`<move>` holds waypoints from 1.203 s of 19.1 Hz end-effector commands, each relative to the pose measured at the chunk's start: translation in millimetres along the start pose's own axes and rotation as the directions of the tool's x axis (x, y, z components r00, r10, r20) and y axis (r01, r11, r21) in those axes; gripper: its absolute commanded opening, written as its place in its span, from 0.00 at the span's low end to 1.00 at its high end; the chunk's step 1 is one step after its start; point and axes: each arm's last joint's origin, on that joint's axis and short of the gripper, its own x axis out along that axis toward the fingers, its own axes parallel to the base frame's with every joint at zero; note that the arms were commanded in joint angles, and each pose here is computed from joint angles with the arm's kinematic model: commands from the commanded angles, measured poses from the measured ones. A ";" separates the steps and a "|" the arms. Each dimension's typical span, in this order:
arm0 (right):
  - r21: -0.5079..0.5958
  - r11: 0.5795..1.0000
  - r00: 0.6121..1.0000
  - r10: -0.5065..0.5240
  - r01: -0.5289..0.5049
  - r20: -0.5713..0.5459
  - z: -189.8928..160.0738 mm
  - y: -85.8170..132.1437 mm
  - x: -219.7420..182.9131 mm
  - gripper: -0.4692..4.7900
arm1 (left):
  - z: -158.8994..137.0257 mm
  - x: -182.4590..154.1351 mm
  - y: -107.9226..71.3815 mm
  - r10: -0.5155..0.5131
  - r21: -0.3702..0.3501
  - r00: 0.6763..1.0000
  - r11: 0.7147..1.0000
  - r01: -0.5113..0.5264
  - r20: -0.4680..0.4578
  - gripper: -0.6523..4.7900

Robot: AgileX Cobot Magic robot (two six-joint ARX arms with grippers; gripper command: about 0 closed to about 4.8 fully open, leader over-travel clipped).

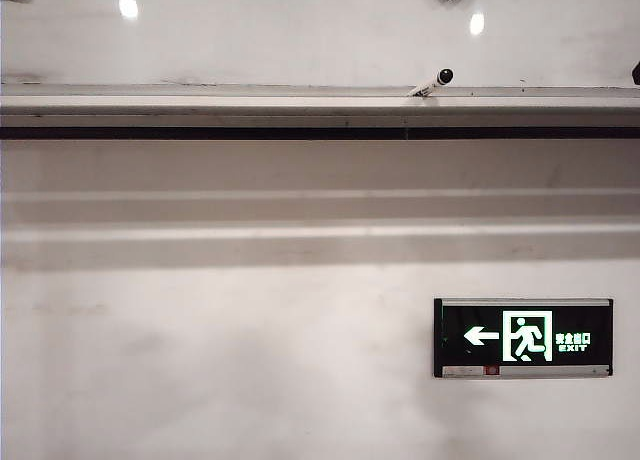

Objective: Take a marker from the whiteboard tray, write "Hi!" on the whiteboard, and then put the marker back vertically into the whiteboard tray.

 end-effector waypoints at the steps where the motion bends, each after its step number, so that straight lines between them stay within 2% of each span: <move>1: 0.006 1.000 1.000 0.002 -0.002 0.015 1.8 0.0 -0.4 0.14 | 0.4 -11.3 4.0 0.094 -0.010 0.994 0.996 -0.093 0.064 0.11; 4: 0.006 1.000 1.000 0.003 -0.003 0.015 1.8 0.1 -0.4 0.14 | -12.0 -17.6 15.1 0.226 -0.015 0.971 0.974 -0.225 0.084 0.11; 7: 0.006 1.000 1.000 0.003 -0.003 0.014 1.7 0.0 -0.2 0.14 | -29.1 -27.5 31.4 0.404 -0.016 0.908 0.914 -0.405 0.112 0.11; 10: 0.006 1.000 1.000 0.005 -0.005 0.015 1.8 0.1 -0.2 0.14 | -51.1 -24.5 40.7 0.474 -0.012 0.879 0.881 -0.474 0.052 0.11; 17: 0.006 1.000 1.000 0.005 -0.005 0.010 1.4 0.1 -0.1 0.14 | -85.1 -15.6 44.4 0.476 -0.003 0.879 0.879 -0.476 -0.004 0.11; 23: 0.005 1.000 1.000 0.005 -0.005 0.010 1.4 0.1 -0.1 0.14 | -87.6 -15.1 44.6 0.479 0.045 0.878 0.877 -0.479 -0.010 0.11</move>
